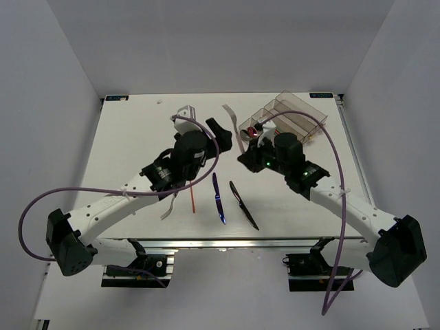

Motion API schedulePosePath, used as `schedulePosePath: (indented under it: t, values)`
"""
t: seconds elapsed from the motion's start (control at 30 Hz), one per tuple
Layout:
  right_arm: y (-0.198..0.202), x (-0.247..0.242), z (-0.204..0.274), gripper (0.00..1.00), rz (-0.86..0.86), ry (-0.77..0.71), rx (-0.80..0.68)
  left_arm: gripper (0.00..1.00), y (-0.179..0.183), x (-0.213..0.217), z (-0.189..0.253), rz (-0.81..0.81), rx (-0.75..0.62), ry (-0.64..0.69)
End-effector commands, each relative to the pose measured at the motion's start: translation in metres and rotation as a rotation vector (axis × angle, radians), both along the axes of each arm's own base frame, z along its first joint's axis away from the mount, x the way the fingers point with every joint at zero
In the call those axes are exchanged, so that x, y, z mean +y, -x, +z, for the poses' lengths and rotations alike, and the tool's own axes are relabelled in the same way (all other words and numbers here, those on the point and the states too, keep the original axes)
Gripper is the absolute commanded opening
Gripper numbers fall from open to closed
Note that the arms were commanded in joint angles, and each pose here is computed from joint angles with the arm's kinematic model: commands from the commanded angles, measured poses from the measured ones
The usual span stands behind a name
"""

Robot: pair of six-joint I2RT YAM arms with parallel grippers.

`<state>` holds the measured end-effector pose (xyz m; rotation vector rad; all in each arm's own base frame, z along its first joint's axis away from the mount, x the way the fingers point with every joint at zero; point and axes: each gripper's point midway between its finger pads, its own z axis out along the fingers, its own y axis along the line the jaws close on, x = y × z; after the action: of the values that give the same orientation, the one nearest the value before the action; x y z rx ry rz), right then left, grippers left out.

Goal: Sort the eating utensils into containers

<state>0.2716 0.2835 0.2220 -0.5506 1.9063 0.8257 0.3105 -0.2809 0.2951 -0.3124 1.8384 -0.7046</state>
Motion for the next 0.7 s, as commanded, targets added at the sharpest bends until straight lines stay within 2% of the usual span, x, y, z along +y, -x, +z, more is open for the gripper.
schedulePosePath:
  t: [0.0, 0.1, 0.13, 0.2, 0.23, 0.27, 0.3, 0.33, 0.37, 0.4, 0.53, 0.67]
  values:
    - [-0.047, -0.056, 0.003, 0.00, -0.024, 0.253, -0.186, 0.98, -0.016, 0.076, 0.030, 0.304, 0.028, -0.101]
    - [-0.090, -0.099, -0.007, 0.00, -0.096, 0.421, -0.234, 0.98, -0.014, 0.117, 0.038, 0.401, 0.054, -0.162]
    - [-0.105, -0.111, -0.024, 0.00, -0.042, 0.543, -0.276, 0.98, -0.011, 0.121, 0.039, 0.376, 0.043, -0.209]
    - [-0.146, -0.149, -0.036, 0.00, -0.113, 0.680, -0.289, 0.98, 0.000, 0.120, 0.041, 0.302, 0.028, -0.220]
    - [-0.171, -0.156, -0.008, 0.00, -0.115, 0.700, -0.350, 0.98, 0.009, 0.121, 0.041, 0.247, 0.025, -0.247]
    - [-0.187, -0.174, -0.002, 0.00, -0.109, 0.690, -0.337, 0.98, 0.013, 0.121, 0.038, 0.221, 0.031, -0.269]
    - [-0.196, -0.183, -0.035, 0.00, -0.056, 0.725, -0.220, 0.98, 0.018, 0.124, 0.033, 0.205, 0.040, -0.292]
    - [-0.209, -0.193, -0.035, 0.00, -0.023, 0.764, -0.219, 0.98, 0.025, 0.128, 0.019, 0.173, 0.064, -0.357]
    - [-0.232, -0.207, -0.004, 0.00, -0.063, 0.781, -0.262, 0.98, 0.032, 0.133, 0.017, 0.155, 0.062, -0.372]
    - [-0.237, -0.214, -0.033, 0.00, -0.025, 0.819, -0.176, 0.98, 0.035, 0.140, 0.010, 0.155, 0.065, -0.404]
    - [-0.271, -0.227, -0.044, 0.00, -0.037, 0.840, -0.218, 0.98, 0.046, 0.157, -0.024, 0.160, 0.082, -0.482]
    - [-0.281, -0.241, -0.085, 0.00, -0.020, 0.873, -0.143, 0.98, 0.047, 0.155, -0.034, 0.130, 0.084, -0.510]
